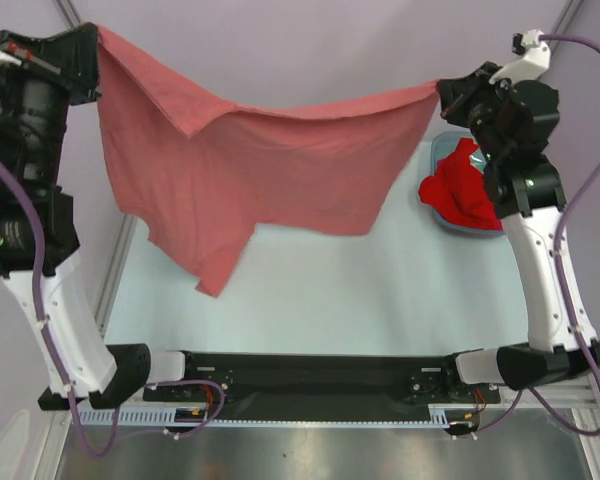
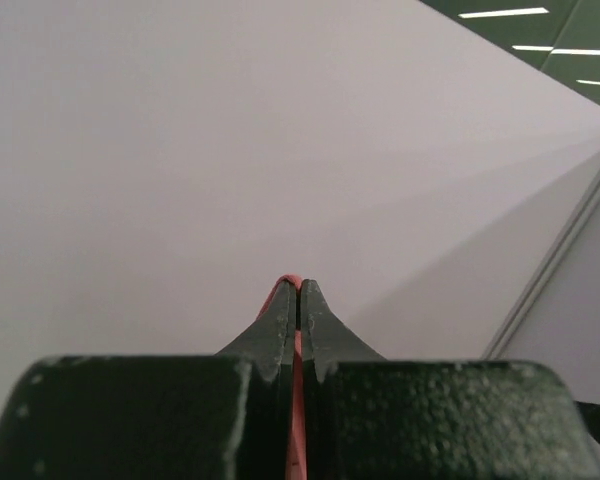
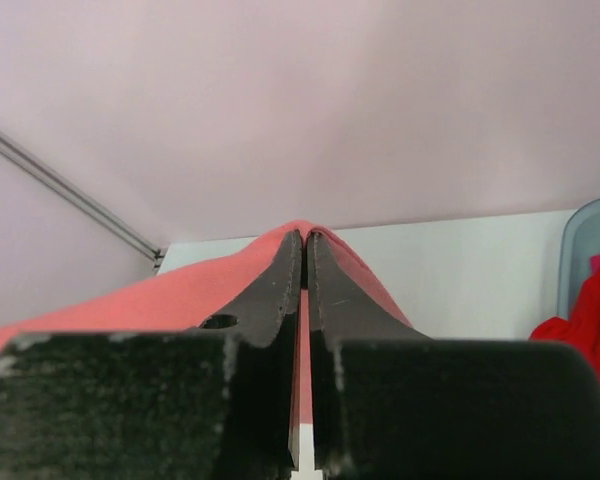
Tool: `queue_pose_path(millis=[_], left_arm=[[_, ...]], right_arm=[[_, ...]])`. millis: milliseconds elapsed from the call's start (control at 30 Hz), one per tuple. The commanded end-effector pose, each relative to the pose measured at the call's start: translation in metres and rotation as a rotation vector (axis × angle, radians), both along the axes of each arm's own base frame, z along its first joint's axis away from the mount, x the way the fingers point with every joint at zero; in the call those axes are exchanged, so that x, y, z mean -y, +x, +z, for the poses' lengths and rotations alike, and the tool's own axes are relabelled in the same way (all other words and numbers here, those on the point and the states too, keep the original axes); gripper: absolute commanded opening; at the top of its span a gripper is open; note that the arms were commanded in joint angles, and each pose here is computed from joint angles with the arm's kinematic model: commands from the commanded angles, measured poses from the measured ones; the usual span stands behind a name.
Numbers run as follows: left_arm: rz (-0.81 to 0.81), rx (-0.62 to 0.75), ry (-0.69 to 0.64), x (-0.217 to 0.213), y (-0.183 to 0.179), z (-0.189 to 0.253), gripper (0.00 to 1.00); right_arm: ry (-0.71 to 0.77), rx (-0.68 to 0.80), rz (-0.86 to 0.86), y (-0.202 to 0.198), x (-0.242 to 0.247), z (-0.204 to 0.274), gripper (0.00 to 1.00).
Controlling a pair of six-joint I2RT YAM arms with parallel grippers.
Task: Fold and stack the t-shirts
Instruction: Flatten the tshirt out
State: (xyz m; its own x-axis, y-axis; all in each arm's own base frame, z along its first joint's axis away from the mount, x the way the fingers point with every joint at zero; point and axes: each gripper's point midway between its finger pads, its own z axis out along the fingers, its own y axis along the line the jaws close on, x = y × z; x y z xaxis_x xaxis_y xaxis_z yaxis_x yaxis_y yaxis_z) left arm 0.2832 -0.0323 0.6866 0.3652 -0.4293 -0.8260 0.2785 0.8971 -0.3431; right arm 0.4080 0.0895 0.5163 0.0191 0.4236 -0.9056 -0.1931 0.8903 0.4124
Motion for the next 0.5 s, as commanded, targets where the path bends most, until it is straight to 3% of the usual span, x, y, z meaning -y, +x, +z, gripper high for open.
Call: queue_pose_path(millis=[0, 300, 467], left_arm=[[-0.027, 0.196, 0.067, 0.011, -0.086, 0.040, 0.00], [-0.089, 0.492, 0.116, 0.030, -0.241, 0.088, 0.00], [-0.116, 0.573, 0.062, 0.016, -0.282, 0.089, 0.00]], right_arm=[[-0.020, 0.172, -0.018, -0.069, 0.017, 0.055, 0.00], [0.013, 0.415, -0.023, -0.211, 0.042, 0.112, 0.00], [0.022, 0.510, 0.053, -0.255, 0.035, 0.115, 0.00]])
